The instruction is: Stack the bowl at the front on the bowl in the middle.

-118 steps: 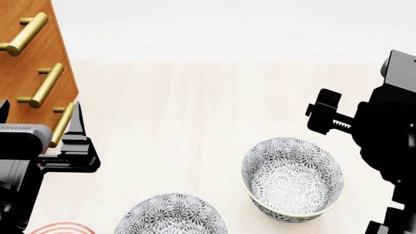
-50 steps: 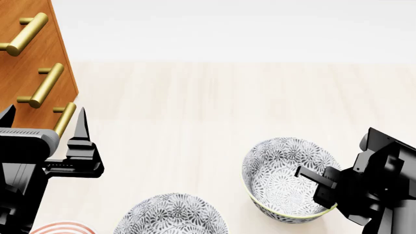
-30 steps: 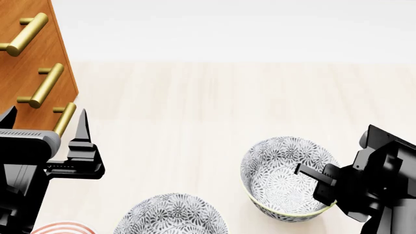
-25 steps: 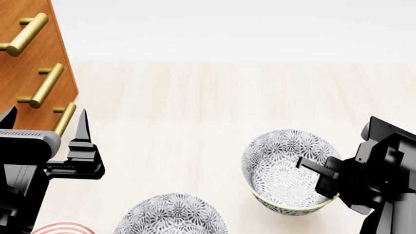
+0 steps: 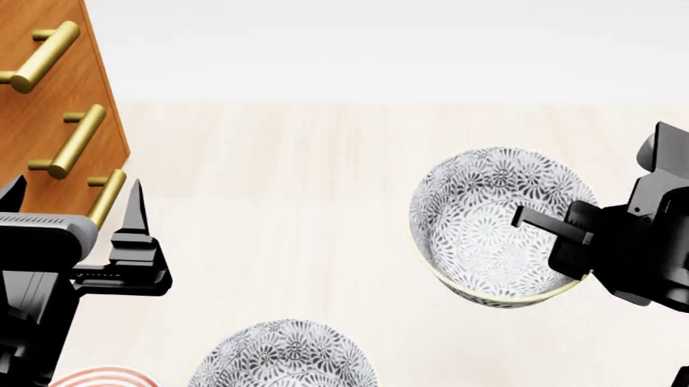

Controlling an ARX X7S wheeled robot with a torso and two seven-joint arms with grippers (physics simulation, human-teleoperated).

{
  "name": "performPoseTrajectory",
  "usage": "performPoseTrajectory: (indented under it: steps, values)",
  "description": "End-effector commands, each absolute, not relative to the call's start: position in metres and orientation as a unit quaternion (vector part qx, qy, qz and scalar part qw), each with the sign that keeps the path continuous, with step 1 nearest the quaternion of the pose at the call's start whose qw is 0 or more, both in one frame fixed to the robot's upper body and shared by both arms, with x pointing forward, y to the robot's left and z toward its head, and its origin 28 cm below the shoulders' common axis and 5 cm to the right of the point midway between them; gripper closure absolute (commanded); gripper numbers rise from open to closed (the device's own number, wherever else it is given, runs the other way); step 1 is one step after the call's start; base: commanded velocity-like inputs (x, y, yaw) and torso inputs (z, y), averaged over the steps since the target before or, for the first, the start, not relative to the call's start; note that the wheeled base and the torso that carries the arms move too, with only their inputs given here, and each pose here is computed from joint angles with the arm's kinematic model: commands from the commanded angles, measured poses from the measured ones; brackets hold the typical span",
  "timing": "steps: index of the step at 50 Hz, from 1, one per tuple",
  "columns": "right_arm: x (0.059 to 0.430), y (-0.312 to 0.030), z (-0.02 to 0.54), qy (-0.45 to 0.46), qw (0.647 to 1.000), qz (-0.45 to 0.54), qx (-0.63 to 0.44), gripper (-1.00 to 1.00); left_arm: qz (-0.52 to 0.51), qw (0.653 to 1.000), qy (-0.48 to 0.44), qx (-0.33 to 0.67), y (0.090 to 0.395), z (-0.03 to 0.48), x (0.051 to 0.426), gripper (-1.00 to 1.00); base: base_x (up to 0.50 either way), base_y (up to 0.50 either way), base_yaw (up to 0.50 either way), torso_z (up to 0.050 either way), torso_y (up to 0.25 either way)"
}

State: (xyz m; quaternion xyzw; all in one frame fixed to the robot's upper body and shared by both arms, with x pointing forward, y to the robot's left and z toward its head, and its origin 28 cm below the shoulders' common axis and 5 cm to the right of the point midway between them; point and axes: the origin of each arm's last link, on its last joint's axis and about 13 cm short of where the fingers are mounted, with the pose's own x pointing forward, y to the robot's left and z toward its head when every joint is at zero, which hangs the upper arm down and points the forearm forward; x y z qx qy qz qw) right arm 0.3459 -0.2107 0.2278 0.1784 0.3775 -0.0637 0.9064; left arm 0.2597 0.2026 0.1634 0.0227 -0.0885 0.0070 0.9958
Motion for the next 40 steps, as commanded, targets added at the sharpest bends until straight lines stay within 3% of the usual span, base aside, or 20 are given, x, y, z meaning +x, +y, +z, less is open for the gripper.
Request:
performPoseTrajectory:
  steps: [1,29,40]
  values:
    - [0.311,-0.194,0.253,0.353,0.925,0.011,0.137,1.0,0.007,0.996,-0.09,0.021,0.203,0.165,0.26,-1.0,0.0,0.0,0.0,0.0,0.0]
    - [0.253,-0.148,0.26,0.31,0.938,0.146,0.039,1.0,0.006,0.996,-0.092,0.023,0.203,0.167,0.26,-1.0,0.0,0.0,0.0,0.0,0.0]
    - [0.252,-0.127,0.244,0.323,0.929,0.179,0.005,1.0,0.005,0.995,-0.096,0.021,0.202,0.17,0.258,-1.0,0.0,0.0,0.0,0.0,0.0]
